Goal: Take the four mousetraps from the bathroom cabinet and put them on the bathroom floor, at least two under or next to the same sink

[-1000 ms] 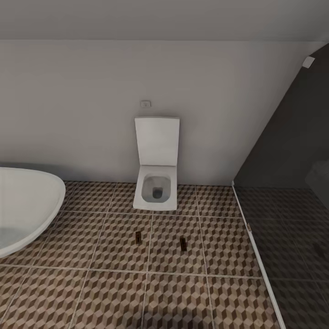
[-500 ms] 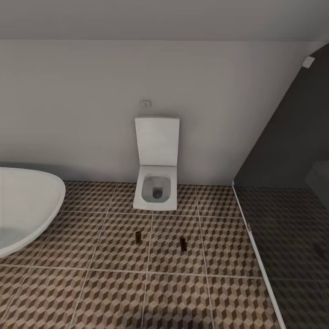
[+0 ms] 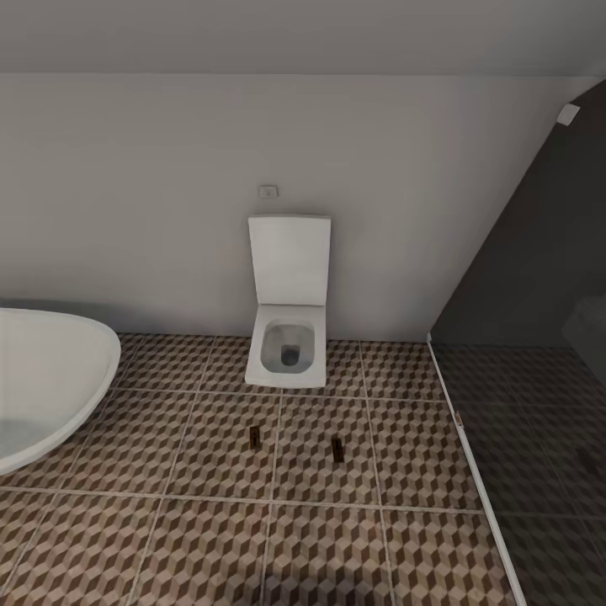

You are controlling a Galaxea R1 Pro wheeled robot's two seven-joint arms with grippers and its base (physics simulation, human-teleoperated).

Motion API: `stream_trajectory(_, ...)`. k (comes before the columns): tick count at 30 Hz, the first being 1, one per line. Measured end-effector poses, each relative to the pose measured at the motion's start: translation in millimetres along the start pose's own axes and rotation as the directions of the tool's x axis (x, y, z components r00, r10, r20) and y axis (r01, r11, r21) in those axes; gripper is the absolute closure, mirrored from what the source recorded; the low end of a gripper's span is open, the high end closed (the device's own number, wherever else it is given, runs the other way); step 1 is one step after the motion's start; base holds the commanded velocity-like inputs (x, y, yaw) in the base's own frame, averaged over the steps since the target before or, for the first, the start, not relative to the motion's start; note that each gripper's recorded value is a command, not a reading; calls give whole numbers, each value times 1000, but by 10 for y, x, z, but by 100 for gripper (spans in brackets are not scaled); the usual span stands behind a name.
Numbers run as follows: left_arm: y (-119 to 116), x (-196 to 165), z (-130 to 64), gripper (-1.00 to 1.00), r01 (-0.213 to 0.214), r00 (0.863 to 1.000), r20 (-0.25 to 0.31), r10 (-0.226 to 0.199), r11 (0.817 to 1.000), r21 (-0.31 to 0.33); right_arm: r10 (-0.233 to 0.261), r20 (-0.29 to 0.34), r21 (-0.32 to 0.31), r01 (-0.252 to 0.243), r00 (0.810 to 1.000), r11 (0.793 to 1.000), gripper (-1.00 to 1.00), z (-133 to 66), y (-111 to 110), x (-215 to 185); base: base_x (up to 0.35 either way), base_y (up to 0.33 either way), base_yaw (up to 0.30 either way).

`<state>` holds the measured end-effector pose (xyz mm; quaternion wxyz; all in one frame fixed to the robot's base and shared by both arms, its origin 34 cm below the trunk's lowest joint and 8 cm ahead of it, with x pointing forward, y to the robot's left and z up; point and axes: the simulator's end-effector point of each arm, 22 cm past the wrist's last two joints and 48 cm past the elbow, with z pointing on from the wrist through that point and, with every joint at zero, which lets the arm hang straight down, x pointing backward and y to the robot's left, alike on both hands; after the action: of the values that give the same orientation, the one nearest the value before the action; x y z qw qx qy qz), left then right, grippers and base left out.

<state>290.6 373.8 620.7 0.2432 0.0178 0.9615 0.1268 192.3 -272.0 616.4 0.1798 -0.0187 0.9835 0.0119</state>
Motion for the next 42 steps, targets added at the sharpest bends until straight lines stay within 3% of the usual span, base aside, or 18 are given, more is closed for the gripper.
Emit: stream_trajectory(42,2,0,0,-100,0,1000,0,0,1000,0,0,0,0,0,1000,1000,-100,0,0,0,0,0,0)
